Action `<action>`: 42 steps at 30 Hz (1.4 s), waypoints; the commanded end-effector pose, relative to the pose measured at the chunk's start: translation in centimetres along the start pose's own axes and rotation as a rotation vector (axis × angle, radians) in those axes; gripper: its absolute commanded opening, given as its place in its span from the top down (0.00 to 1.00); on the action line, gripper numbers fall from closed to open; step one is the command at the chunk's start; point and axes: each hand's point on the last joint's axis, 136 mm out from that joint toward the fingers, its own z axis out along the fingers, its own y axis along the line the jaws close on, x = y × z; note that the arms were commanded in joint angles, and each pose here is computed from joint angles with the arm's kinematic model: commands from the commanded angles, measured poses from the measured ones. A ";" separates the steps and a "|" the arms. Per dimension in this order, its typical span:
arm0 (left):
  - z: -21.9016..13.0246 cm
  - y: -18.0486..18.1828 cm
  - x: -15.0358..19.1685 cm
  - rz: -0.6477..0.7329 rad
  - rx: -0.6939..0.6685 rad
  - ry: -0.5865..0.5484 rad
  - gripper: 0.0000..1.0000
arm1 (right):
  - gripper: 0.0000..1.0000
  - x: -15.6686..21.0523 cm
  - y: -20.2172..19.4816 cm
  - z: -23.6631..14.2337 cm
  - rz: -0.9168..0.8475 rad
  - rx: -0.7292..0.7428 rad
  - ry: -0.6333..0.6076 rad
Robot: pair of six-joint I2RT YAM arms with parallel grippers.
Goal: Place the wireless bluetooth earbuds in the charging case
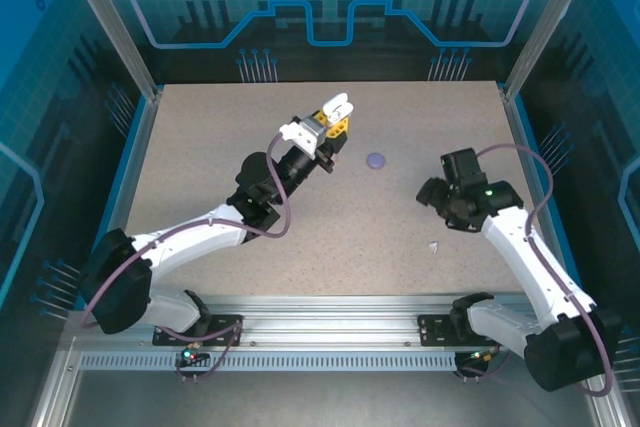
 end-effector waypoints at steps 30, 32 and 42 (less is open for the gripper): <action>-1.3 0.9 -1.2 -0.055 -0.030 -0.014 1.00 | 0.23 7.3 -3.0 10.0 0.071 0.144 0.239; -1.3 0.9 -1.2 -0.055 -0.030 -0.014 1.00 | 0.23 7.5 -2.9 9.8 0.067 0.142 0.238; -1.5 0.9 -1.2 -0.063 -0.027 -0.018 1.00 | 0.23 6.0 -5.8 7.2 0.087 0.325 0.178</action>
